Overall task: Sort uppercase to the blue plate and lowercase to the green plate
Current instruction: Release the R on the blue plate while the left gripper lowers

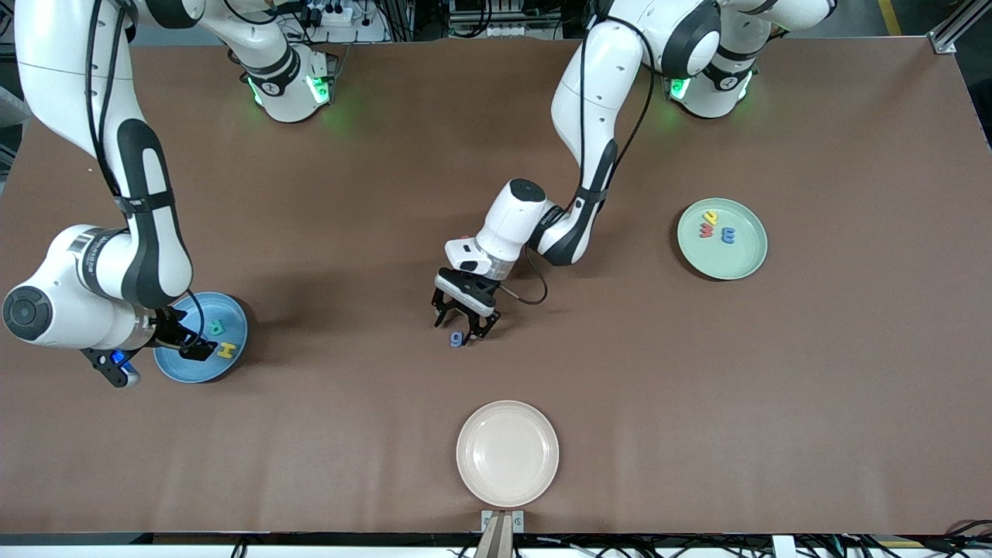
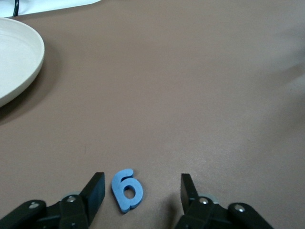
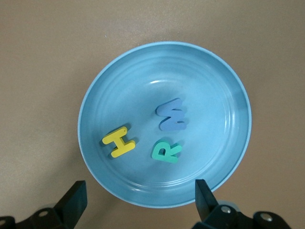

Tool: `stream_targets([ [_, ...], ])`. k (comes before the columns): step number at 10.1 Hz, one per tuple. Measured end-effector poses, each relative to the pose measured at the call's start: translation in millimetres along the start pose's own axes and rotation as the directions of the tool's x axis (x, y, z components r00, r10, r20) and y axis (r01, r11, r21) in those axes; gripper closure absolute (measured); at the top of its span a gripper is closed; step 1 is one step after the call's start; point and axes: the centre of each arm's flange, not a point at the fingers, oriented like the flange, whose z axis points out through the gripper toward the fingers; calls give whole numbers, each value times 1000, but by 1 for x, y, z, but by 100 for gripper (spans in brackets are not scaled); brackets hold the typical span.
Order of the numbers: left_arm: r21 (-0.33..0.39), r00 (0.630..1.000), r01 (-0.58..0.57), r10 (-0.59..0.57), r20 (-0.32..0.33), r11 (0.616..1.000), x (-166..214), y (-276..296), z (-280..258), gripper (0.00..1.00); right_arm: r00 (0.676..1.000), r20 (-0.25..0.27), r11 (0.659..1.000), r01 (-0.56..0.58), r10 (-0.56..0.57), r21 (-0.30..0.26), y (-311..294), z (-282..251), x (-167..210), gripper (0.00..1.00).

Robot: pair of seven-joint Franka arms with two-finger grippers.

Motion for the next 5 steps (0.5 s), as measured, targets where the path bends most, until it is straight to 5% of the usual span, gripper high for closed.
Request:
stream_targets([
  [5,28,1000,-20,21,-19,999,7,-15,7,32,1000,1,1000,12,-12,1,-4,0,-3,0],
])
